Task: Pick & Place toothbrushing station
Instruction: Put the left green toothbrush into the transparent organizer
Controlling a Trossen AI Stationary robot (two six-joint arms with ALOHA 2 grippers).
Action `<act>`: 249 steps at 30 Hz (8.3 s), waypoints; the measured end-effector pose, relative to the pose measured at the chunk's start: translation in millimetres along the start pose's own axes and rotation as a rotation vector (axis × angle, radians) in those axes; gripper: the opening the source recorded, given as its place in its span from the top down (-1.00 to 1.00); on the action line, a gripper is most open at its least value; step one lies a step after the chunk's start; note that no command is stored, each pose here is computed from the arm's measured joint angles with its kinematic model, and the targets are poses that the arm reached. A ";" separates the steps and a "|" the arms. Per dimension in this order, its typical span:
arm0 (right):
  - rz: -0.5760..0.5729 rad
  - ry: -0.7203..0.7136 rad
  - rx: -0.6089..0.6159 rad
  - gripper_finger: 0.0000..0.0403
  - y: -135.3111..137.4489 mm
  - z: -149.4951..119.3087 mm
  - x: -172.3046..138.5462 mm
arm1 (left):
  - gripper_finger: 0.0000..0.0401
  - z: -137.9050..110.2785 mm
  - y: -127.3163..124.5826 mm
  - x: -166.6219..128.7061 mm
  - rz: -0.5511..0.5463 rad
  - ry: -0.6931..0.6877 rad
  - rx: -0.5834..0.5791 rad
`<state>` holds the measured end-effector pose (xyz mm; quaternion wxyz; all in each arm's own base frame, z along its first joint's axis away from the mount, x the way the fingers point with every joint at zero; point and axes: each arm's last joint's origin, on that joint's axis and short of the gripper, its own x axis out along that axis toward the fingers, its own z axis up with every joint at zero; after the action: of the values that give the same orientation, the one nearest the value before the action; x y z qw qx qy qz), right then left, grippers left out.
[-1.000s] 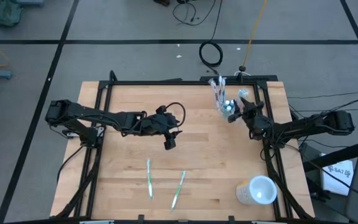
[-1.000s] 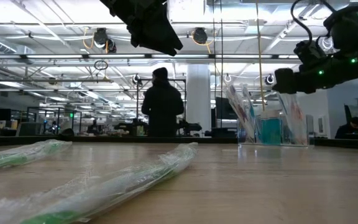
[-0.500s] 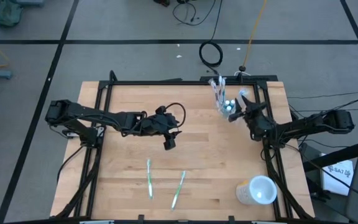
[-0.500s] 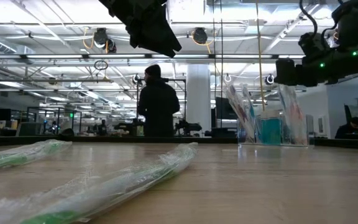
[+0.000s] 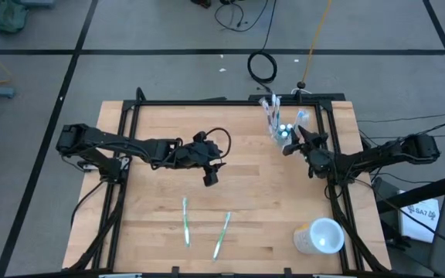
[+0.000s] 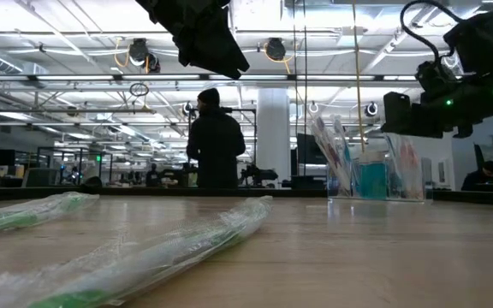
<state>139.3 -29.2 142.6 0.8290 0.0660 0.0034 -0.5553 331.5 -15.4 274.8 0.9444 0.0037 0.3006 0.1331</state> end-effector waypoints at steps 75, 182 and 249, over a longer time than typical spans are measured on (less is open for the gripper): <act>0.550 -0.140 -0.119 1.00 52.4 80.1 -22.2 | -0.06 -0.8 -26.3 -6.4 -0.154 -0.007 -0.164; 1.552 0.016 0.014 0.20 204.2 68.8 -24.4 | 0.94 9.2 -96.6 -46.0 -0.207 -0.387 -0.038; 0.991 0.280 -0.359 0.89 141.3 84.1 32.4 | 0.24 -19.3 -53.4 -17.9 -0.024 -0.001 -0.154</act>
<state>276.2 -15.6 238.4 0.9814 -0.0095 0.1769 -0.0745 319.8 -72.8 264.5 0.9435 -0.0723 0.2892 0.1446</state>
